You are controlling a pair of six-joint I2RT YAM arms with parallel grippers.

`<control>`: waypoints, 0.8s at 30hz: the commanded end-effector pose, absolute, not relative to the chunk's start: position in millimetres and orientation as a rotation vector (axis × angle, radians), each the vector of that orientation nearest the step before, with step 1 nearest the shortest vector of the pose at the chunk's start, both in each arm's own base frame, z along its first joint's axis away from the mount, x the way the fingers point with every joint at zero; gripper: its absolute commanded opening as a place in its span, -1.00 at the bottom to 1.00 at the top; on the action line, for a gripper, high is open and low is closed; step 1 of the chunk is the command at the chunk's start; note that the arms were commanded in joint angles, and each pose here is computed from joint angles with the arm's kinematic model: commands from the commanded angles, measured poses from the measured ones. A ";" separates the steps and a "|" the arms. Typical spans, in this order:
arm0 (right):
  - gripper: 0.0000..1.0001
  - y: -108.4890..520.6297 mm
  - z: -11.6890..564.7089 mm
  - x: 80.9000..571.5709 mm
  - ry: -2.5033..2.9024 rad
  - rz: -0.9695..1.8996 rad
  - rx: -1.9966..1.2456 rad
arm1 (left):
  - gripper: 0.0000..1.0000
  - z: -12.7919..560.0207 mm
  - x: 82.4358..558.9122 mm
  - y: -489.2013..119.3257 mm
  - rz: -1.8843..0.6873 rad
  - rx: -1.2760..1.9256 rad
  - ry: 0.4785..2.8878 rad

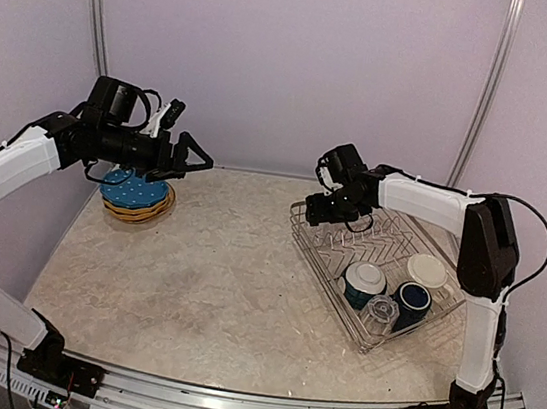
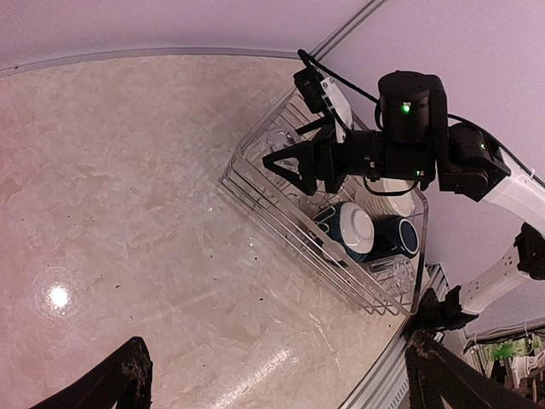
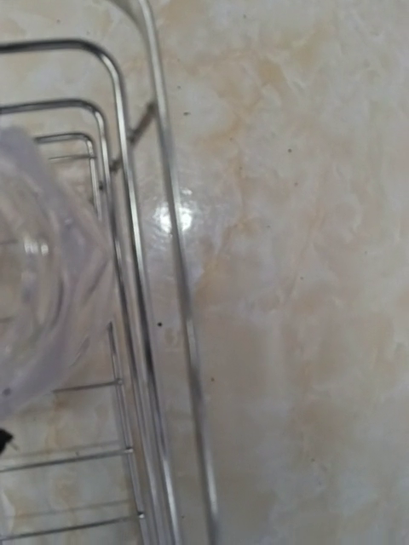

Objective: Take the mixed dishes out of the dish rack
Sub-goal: Grab the cup from the dish rack.

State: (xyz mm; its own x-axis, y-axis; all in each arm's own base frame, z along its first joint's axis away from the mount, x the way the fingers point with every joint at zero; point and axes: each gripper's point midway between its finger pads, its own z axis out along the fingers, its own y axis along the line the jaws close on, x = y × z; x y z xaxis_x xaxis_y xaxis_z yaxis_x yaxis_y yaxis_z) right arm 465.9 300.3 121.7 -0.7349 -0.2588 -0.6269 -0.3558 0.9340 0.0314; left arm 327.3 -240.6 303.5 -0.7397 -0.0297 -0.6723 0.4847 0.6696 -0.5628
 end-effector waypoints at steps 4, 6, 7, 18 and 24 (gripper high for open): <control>0.23 297.1 119.7 462.9 2.442 0.124 -0.442 | 0.98 314.7 322.5 -241.1 -1.020 0.363 2.189; 0.13 295.3 129.0 461.6 2.428 0.126 -0.434 | 0.98 316.9 320.4 -243.8 -1.043 0.374 2.182; 0.08 294.2 135.8 460.5 2.420 0.130 -0.426 | 0.98 317.1 320.0 -243.9 -1.047 0.375 2.178; -0.66 267.9 222.6 432.0 2.184 0.244 -0.306 | 0.98 303.5 330.9 -240.1 -1.038 0.340 2.214; -1.00 249.1 247.7 412.6 2.093 0.330 -0.223 | 0.98 297.9 334.8 -238.6 -1.033 0.326 2.229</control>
State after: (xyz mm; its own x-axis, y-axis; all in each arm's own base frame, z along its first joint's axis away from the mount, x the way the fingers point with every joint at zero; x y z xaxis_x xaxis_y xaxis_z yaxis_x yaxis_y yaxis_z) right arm 415.6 255.8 231.0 -0.5676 -0.1138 -0.8154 -0.3117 0.9464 0.0848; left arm 329.9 -238.8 304.0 -0.7478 -0.0426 -0.6625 0.4776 0.6587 -0.5815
